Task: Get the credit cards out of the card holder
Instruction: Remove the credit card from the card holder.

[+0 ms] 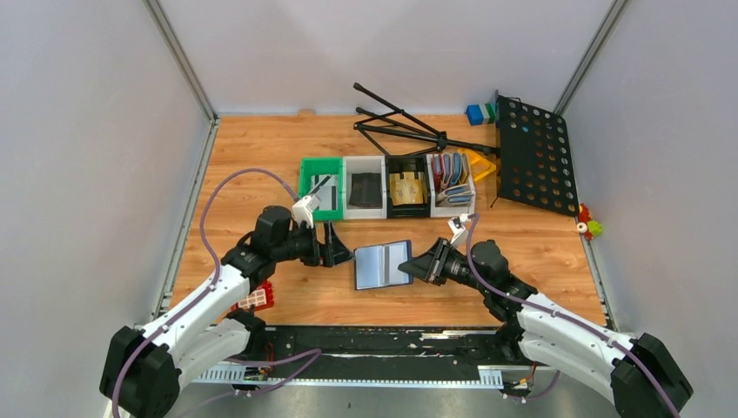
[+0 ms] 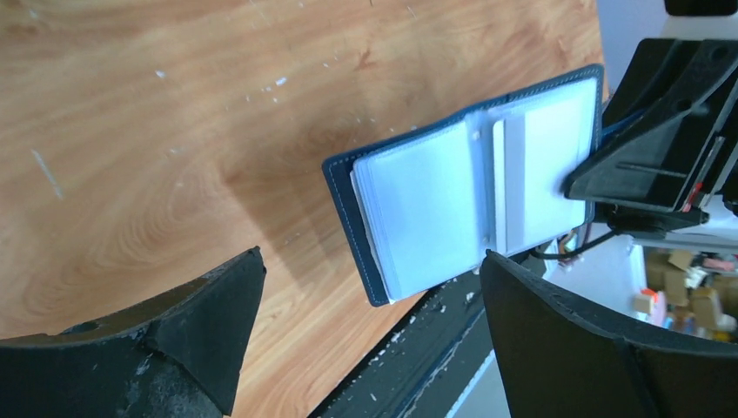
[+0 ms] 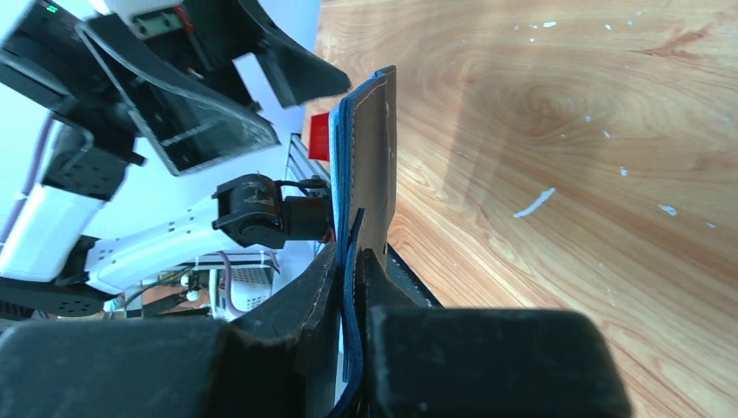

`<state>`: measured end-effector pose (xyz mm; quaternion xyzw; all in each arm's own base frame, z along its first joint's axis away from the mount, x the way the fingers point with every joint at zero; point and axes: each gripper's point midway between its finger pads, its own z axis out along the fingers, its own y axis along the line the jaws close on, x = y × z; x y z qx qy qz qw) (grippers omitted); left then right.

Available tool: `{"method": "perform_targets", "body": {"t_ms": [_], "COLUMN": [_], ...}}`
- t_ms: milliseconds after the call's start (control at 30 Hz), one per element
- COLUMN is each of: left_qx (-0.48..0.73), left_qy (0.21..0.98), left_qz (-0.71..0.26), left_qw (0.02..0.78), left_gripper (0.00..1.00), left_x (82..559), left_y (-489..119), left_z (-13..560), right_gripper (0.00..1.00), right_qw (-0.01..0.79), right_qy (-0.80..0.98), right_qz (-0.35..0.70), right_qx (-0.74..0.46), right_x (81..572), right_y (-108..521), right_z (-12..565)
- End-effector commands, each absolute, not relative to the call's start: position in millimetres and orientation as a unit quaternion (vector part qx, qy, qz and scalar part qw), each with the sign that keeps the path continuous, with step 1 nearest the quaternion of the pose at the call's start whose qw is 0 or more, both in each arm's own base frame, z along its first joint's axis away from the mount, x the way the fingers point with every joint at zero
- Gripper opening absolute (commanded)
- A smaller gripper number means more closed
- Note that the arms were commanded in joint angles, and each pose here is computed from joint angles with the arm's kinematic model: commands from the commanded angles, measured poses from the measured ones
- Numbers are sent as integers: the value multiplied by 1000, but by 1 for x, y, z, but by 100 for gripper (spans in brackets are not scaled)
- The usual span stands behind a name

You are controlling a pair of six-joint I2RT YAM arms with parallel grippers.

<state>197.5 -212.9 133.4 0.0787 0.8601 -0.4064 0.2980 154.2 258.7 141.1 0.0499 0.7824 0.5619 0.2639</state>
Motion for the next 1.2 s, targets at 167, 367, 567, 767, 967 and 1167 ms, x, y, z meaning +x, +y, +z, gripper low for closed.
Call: {"method": "perform_targets", "body": {"t_ms": [167,367,567,767,967,1167], "left_qx": [77,68,70,64,55,56], "left_qy": [811,778,759,748,714,699], "left_qz": [-485,-544,-567,-581,-620,-643], "left_qw": [320,307,311,314,320,309], "left_gripper": [100,100,100,100,100,100], "left_x": [182,171,166,163,159,155], "left_y": [-224,-233,-235,-235,-236,-239], "left_z": [157,163,169,175,192,199], "right_gripper": [0,0,0,0,0,0], "right_qw": [297,315,328,338,345,354], "right_qy": [723,718,711,702,690,667], "right_qz": [622,619,619,624,634,654], "right_qx": [48,57,59,59,55,41], "right_x": [162,165,167,167,165,161], "right_y": [267,262,259,257,255,255], "right_z": [202,207,214,220,230,247]}}
